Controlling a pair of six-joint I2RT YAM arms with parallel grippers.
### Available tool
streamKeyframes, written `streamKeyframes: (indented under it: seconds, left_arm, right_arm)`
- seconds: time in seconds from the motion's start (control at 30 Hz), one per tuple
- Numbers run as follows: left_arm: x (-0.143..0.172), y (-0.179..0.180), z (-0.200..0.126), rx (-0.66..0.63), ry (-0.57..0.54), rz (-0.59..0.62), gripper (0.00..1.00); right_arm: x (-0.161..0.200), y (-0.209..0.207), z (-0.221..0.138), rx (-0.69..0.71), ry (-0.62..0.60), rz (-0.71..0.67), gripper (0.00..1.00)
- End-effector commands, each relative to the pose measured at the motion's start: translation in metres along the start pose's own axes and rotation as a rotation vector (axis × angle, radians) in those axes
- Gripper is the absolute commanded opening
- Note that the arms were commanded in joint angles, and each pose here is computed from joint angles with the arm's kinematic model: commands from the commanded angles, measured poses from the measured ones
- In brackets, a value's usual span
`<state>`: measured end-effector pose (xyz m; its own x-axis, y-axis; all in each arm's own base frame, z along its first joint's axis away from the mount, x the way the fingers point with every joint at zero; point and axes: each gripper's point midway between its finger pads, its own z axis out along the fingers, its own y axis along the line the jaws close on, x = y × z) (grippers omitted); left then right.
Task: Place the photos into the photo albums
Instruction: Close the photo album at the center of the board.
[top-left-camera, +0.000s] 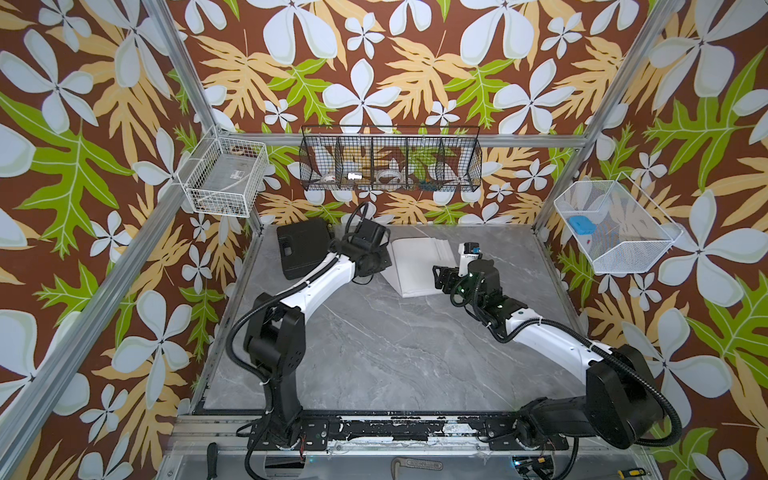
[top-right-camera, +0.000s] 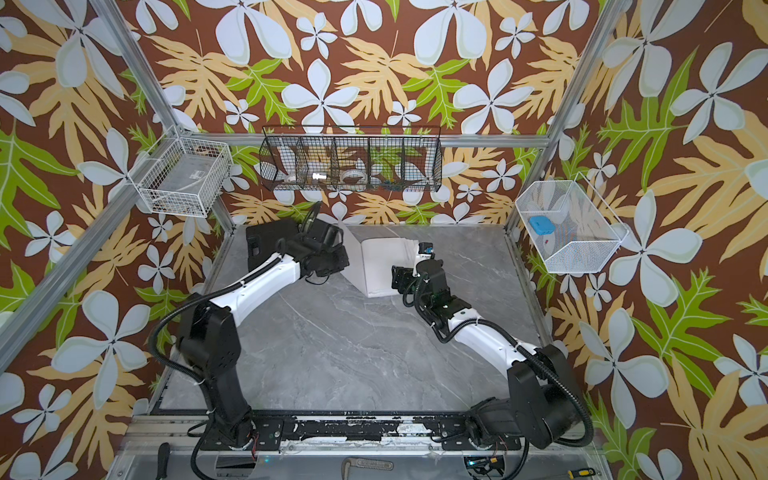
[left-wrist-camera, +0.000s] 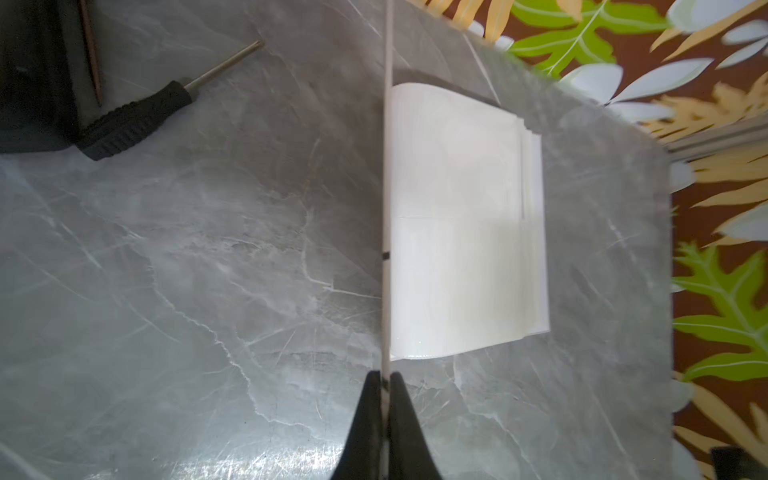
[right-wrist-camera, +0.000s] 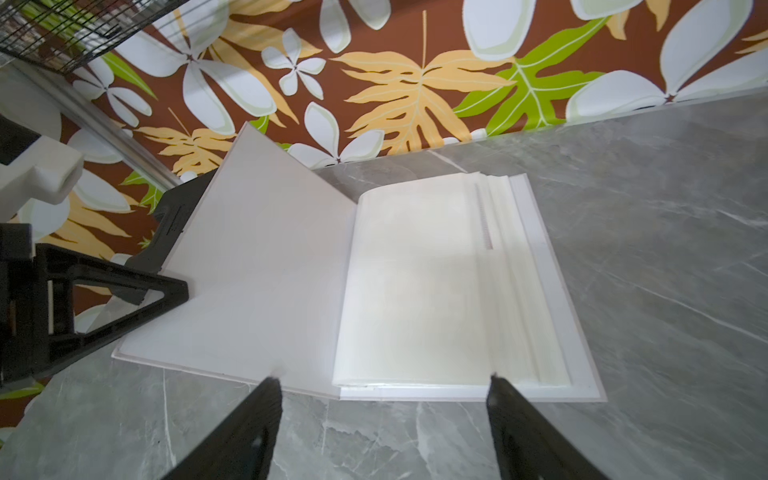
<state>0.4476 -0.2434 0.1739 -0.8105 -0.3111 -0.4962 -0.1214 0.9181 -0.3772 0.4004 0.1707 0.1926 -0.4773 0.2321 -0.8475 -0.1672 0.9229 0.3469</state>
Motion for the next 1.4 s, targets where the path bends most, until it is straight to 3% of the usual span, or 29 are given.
streamKeyframes:
  seconds: [0.0, 0.07, 0.1, 0.2, 0.37, 0.67, 0.93, 1.0, 1.2, 1.3, 1.37]
  left_arm:
    - [0.011, 0.008, 0.002, -0.25, 0.06, 0.172, 0.0]
    - [0.007, -0.023, 0.011, -0.238, 0.067, 0.209, 0.06]
    - [0.003, -0.04, 0.016, -0.207, 0.061, 0.217, 0.23]
    - [0.009, -0.086, 0.032, -0.049, 0.086, 0.218, 0.63]
    - [0.029, -0.12, 0.048, 0.087, 0.105, 0.294, 0.98]
    - [0.061, -0.178, 0.049, 0.253, 0.064, 0.521, 1.0]
    - [0.101, -0.18, 0.08, 0.248, 0.117, 0.656, 1.0]
    - [0.098, -0.18, 0.075, 0.239, 0.097, 0.651, 1.0]
    - [0.044, -0.175, 0.0, 0.289, -0.201, 0.581, 1.0]
    - [0.023, -0.137, -0.028, 0.248, -0.301, 0.51, 1.0]
    - [0.007, -0.088, -0.035, 0.177, -0.356, 0.437, 1.0]
  right_arm:
    - [0.012, -0.017, 0.0, 0.008, 0.053, 0.04, 0.81]
    - [0.015, -0.028, 0.0, 0.024, 0.068, 0.059, 0.81]
    - [0.015, -0.034, 0.0, 0.029, 0.074, 0.077, 0.81]
    - [0.012, -0.056, -0.001, 0.042, 0.069, 0.143, 0.81]
    - [-0.007, -0.094, -0.015, 0.101, 0.021, 0.202, 0.82]
    - [-0.018, -0.11, -0.005, 0.099, 0.058, 0.192, 0.82]
    - [-0.038, -0.116, -0.012, 0.138, 0.048, 0.144, 0.82]
    - [-0.043, -0.115, -0.01, 0.126, 0.048, 0.136, 0.82]
    - [-0.046, -0.106, 0.021, 0.051, 0.116, 0.15, 0.78]
    - [-0.038, -0.114, 0.034, 0.07, 0.146, 0.138, 0.77]
    - [-0.04, -0.128, 0.033, 0.143, 0.118, 0.079, 0.79]
